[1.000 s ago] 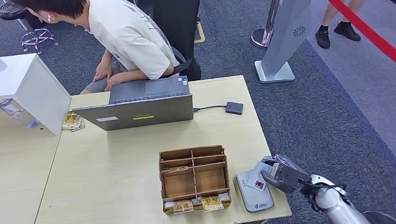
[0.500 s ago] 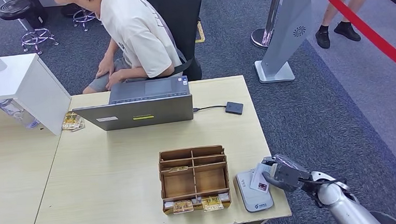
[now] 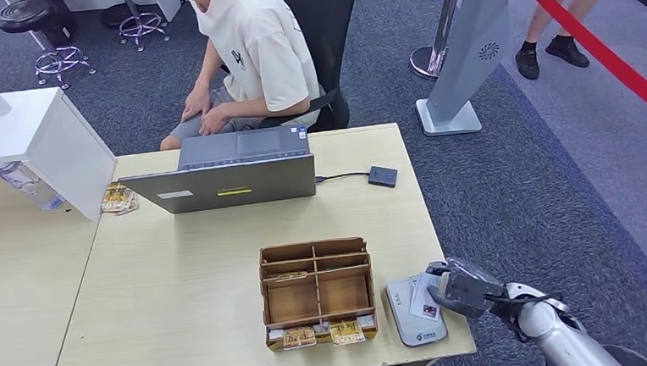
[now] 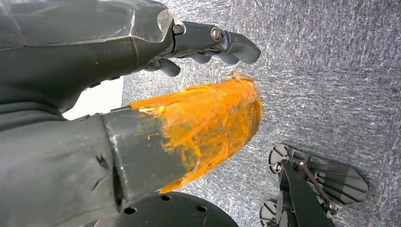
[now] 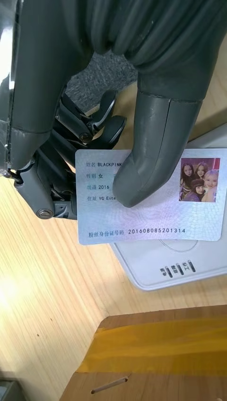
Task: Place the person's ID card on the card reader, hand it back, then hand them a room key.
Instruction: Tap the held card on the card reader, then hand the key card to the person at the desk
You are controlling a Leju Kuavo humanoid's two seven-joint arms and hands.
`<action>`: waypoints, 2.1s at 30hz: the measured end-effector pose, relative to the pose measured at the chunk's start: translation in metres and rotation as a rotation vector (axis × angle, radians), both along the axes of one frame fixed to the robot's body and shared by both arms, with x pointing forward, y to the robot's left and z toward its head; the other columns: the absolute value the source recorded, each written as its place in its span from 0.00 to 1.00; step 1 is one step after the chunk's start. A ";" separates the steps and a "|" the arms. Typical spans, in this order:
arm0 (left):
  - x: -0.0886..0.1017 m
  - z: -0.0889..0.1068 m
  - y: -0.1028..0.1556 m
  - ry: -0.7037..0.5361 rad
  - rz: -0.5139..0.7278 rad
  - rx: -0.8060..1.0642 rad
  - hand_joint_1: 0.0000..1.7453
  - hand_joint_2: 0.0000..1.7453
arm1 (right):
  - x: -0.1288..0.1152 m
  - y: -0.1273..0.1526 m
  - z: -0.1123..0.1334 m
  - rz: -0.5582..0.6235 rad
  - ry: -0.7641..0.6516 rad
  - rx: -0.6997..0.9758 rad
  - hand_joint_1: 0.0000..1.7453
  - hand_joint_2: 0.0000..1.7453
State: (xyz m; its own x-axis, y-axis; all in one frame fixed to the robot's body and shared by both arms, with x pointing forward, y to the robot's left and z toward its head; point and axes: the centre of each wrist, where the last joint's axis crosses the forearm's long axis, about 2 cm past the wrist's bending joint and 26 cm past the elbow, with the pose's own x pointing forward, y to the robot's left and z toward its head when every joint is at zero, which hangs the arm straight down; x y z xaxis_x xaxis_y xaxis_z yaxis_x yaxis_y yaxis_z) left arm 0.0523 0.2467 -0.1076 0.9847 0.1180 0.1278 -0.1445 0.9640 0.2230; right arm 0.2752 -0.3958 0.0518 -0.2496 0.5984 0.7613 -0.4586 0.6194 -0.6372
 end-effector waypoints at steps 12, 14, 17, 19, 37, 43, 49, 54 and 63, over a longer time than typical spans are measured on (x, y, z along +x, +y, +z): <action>0.000 0.000 0.000 0.001 0.003 0.000 0.00 0.00 | -0.001 0.002 -0.002 0.007 0.010 -0.002 1.00 1.00; 0.000 0.000 0.000 0.001 0.005 -0.001 0.00 0.00 | -0.001 0.002 -0.002 0.007 0.012 -0.002 1.00 1.00; 0.000 0.000 0.000 0.001 0.011 -0.001 0.00 0.00 | -0.001 0.002 -0.002 0.007 0.013 -0.004 1.00 1.00; 0.000 0.000 0.000 0.001 0.014 -0.002 0.00 0.00 | 0.000 0.001 -0.002 0.006 0.014 -0.006 1.00 1.00; -0.001 0.000 -0.004 0.007 0.027 -0.011 0.00 0.00 | 0.004 0.022 -0.002 -0.168 -0.205 0.097 1.00 1.00; -0.002 0.001 -0.008 0.012 0.031 -0.019 0.00 0.00 | 0.009 0.056 0.020 -0.339 -0.469 0.297 1.00 1.00; -0.002 0.001 -0.011 0.019 0.031 -0.024 0.00 0.00 | 0.005 0.081 0.046 -0.468 -0.665 0.451 1.00 1.00; -0.002 0.001 -0.011 0.021 0.031 -0.024 0.00 0.00 | -0.002 0.099 0.068 -0.528 -0.796 0.496 1.00 1.00; -0.001 0.001 -0.013 0.027 0.030 -0.022 0.00 0.00 | -0.010 0.148 0.107 -0.476 -1.150 0.274 1.00 1.00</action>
State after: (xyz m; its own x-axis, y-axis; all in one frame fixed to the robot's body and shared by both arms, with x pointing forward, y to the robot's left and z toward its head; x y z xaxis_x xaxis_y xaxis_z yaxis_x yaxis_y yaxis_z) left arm 0.0517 0.2336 -0.1063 0.9838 0.1500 0.0982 -0.1676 0.9640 0.2063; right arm 0.2648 -0.2473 0.1591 -0.6501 0.6682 0.3618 0.5733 0.7438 -0.3435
